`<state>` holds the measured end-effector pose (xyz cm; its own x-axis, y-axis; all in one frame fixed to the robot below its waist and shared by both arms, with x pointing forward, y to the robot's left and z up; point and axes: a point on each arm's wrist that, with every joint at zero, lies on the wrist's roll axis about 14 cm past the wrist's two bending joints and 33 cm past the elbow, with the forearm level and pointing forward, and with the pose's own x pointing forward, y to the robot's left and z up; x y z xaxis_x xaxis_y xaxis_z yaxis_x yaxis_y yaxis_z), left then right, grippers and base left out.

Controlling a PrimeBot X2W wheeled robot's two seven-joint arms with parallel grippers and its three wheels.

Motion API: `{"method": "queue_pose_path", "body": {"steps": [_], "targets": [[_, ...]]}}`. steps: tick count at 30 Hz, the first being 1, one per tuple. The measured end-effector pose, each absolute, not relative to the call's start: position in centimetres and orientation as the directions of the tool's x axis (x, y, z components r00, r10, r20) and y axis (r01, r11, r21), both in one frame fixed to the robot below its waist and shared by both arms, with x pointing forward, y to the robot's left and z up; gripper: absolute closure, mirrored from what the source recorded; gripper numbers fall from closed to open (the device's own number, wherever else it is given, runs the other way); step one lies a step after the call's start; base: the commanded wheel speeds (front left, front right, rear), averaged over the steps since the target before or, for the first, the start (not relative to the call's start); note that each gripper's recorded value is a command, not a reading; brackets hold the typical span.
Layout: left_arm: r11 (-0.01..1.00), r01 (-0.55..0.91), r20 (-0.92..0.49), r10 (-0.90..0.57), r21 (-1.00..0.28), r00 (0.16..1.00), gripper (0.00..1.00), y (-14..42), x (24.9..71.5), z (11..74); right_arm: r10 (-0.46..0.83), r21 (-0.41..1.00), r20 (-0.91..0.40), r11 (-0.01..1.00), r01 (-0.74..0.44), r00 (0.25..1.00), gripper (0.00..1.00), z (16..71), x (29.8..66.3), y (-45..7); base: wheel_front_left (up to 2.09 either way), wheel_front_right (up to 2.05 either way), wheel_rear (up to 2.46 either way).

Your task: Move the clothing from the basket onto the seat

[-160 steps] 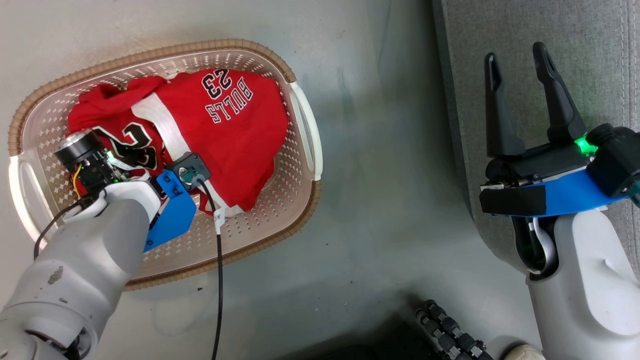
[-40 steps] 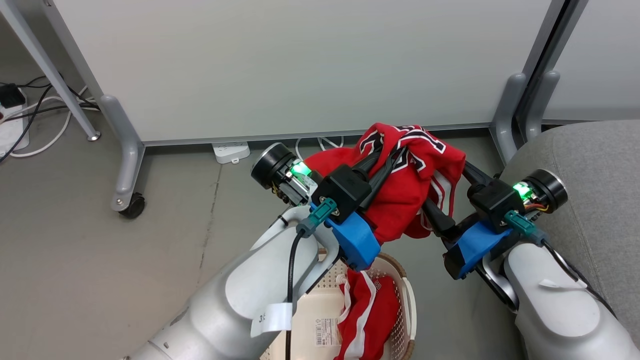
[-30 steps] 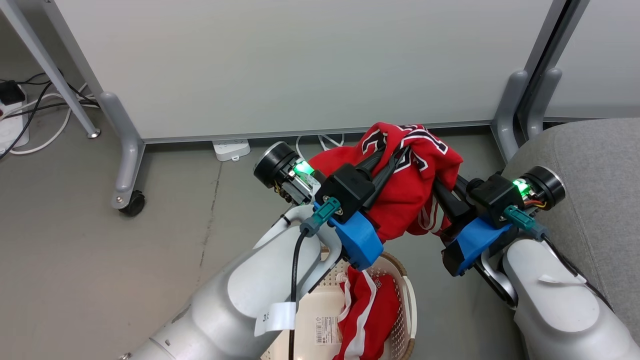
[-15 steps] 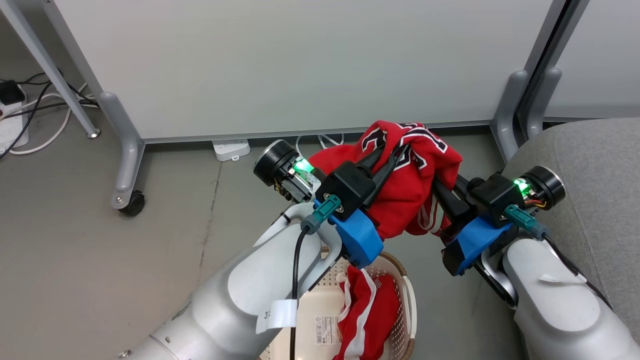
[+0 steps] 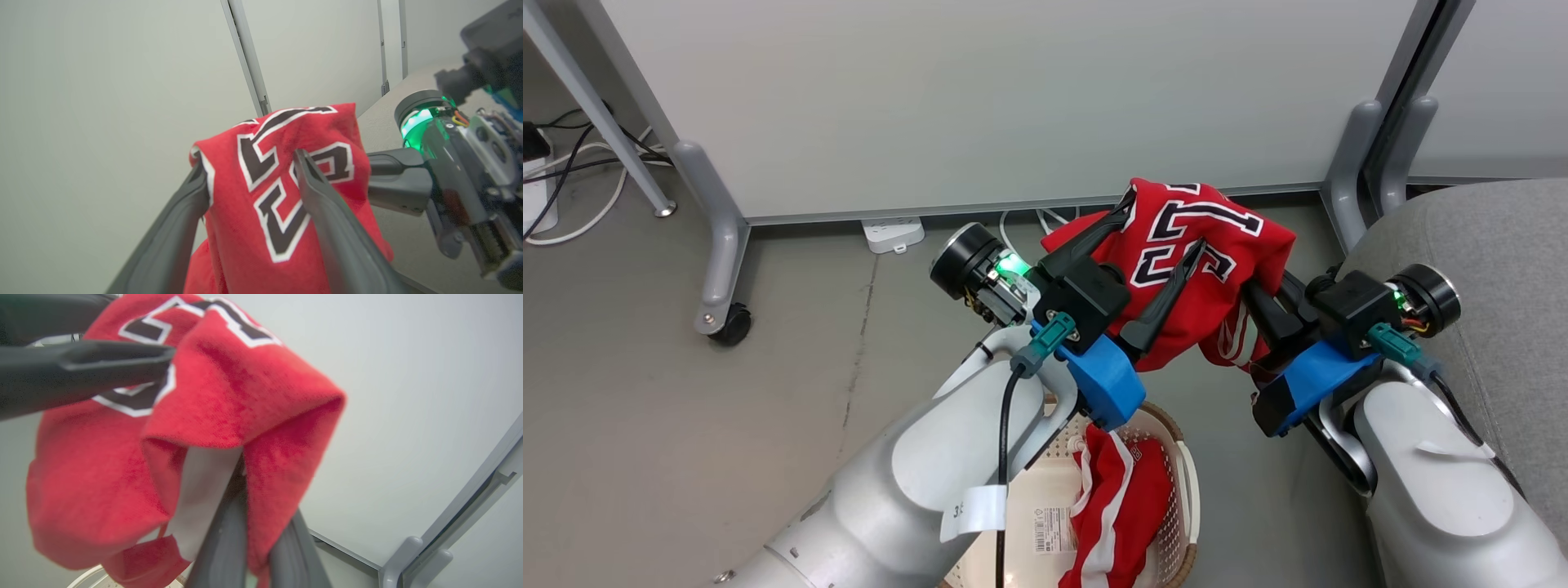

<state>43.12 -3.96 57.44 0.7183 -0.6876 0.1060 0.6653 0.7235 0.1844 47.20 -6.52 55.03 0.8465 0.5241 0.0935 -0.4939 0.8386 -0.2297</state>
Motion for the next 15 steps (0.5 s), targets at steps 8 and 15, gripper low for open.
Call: {"method": "queue_pose_path", "body": {"steps": [8, 15], "targets": [[0.706, 0.685, 0.089, -0.705, 0.179, 0.704, 0.00, -5.0, 43.6, 56.4, 0.442, -0.177, 0.131, 0.891, -0.418, 0.887, 1.00, 55.6, 47.8, -9.2, 0.00, 0.00, 0.00], [0.670, 0.725, 0.059, -0.740, 0.159, 0.670, 0.00, -6.7, 43.9, 54.6, 0.319, -0.138, 0.179, 0.945, -0.298, 0.931, 1.00, 56.7, 48.0, -13.7, 0.00, 0.00, 0.00]]}}
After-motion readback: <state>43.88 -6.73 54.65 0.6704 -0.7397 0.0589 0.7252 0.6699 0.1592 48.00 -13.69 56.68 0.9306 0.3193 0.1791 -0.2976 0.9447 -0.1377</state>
